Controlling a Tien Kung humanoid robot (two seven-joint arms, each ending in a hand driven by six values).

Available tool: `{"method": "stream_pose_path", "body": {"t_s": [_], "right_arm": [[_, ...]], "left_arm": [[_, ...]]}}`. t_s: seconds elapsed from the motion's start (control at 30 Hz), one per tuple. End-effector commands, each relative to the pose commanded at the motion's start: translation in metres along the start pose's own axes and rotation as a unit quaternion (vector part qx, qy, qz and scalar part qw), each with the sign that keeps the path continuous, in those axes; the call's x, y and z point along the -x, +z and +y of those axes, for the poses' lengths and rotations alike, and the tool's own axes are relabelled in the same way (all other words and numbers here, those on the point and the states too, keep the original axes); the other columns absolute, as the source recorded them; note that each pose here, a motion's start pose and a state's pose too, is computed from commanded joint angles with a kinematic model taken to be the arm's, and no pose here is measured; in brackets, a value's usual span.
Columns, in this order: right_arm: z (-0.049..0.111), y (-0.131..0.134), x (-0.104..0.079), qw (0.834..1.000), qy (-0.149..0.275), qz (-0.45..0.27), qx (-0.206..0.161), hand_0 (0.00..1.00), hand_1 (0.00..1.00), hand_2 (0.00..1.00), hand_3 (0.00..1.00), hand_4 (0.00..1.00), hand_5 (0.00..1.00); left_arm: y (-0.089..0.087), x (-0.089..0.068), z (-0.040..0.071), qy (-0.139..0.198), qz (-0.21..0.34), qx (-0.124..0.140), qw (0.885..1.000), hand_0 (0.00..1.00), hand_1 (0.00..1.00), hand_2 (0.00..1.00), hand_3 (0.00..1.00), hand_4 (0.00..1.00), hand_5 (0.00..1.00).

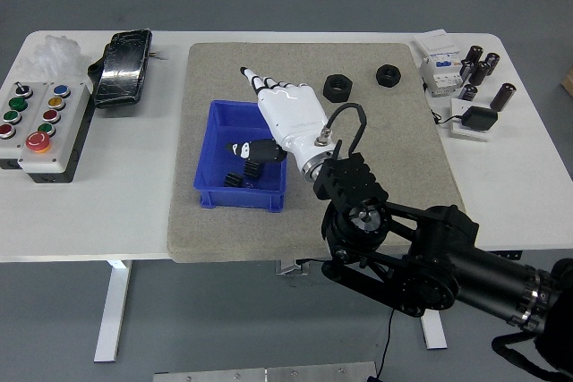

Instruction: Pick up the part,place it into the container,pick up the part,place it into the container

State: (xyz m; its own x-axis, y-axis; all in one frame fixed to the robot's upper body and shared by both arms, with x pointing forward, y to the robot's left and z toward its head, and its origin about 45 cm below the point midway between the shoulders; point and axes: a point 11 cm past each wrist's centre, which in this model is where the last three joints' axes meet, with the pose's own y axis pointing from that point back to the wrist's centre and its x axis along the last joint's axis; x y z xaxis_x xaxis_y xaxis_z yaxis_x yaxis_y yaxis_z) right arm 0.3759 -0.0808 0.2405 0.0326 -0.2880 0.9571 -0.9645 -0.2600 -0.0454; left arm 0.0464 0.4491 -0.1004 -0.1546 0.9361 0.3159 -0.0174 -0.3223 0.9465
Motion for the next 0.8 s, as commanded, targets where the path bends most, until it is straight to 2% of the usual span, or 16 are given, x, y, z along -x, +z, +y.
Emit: {"method": "stream_pose_path", "body": {"t_s": [0.07, 0.1, 0.2, 0.37, 0.47, 0.5, 0.63, 0.67, 0.7, 0.8], "right_arm": [[0.003, 0.020, -0.004, 0.998, 0.016, -0.051, 0.036, 0.290, 0.611, 0.811, 0.889, 0.854, 0.513], [0.004, 0.031, -0.006, 0.995, 0.025, -0.078, 0.050, 0.286, 0.583, 0.743, 0.828, 0.806, 0.490], [0.010, 0.061, -0.010, 0.984, 0.048, -0.150, 0.085, 0.286, 0.583, 0.743, 0.828, 0.806, 0.490], [0.035, 0.126, -0.004, 0.956, 0.064, -0.248, 0.143, 0.317, 0.573, 0.709, 0.790, 0.838, 0.513], [0.057, 0.166, 0.006, 0.936, 0.065, -0.297, 0.178, 0.317, 0.573, 0.709, 0.790, 0.838, 0.513], [0.066, 0.180, 0.010, 0.927, 0.070, -0.316, 0.190, 0.357, 0.594, 0.701, 0.762, 0.851, 0.511], [0.098, 0.219, 0.017, 0.889, 0.102, -0.388, 0.221, 0.357, 0.594, 0.701, 0.762, 0.851, 0.511], [0.104, 0.226, 0.017, 0.880, 0.113, -0.403, 0.224, 0.357, 0.594, 0.701, 0.762, 0.851, 0.511], [0.111, 0.233, 0.017, 0.872, 0.123, -0.417, 0.226, 0.435, 0.629, 0.698, 0.738, 0.871, 0.543], [0.129, 0.249, 0.013, 0.847, 0.159, -0.457, 0.219, 0.435, 0.629, 0.698, 0.738, 0.871, 0.543]], "left_arm": [[0.000, 0.001, 0.000, -0.001, -0.001, 0.000, 1.000, 0.617, 0.559, 0.563, 0.636, 0.582, 0.502], [0.000, 0.002, 0.000, -0.001, -0.001, 0.000, 1.000, 0.617, 0.560, 0.564, 0.636, 0.585, 0.505], [-0.001, 0.002, 0.000, -0.002, 0.000, 0.001, 1.000, 0.617, 0.560, 0.564, 0.636, 0.585, 0.505], [-0.004, 0.004, -0.001, -0.003, 0.003, -0.001, 1.000, 0.617, 0.560, 0.563, 0.634, 0.572, 0.496], [-0.008, 0.004, -0.001, -0.003, 0.005, -0.005, 1.000, 0.617, 0.560, 0.563, 0.634, 0.572, 0.496], [-0.009, 0.004, -0.001, -0.002, 0.005, -0.007, 1.000, 0.617, 0.560, 0.563, 0.633, 0.574, 0.494], [-0.013, 0.002, -0.001, 0.000, 0.005, -0.013, 1.000, 0.617, 0.560, 0.563, 0.633, 0.574, 0.494], [-0.013, 0.002, -0.001, 0.000, 0.004, -0.013, 1.000, 0.617, 0.560, 0.563, 0.633, 0.574, 0.494], [-0.013, 0.001, -0.001, 0.001, 0.004, -0.014, 1.000, 0.617, 0.560, 0.563, 0.634, 0.574, 0.490], [-0.014, -0.001, -0.001, 0.003, 0.004, -0.014, 1.000, 0.617, 0.560, 0.563, 0.634, 0.574, 0.490]]}}
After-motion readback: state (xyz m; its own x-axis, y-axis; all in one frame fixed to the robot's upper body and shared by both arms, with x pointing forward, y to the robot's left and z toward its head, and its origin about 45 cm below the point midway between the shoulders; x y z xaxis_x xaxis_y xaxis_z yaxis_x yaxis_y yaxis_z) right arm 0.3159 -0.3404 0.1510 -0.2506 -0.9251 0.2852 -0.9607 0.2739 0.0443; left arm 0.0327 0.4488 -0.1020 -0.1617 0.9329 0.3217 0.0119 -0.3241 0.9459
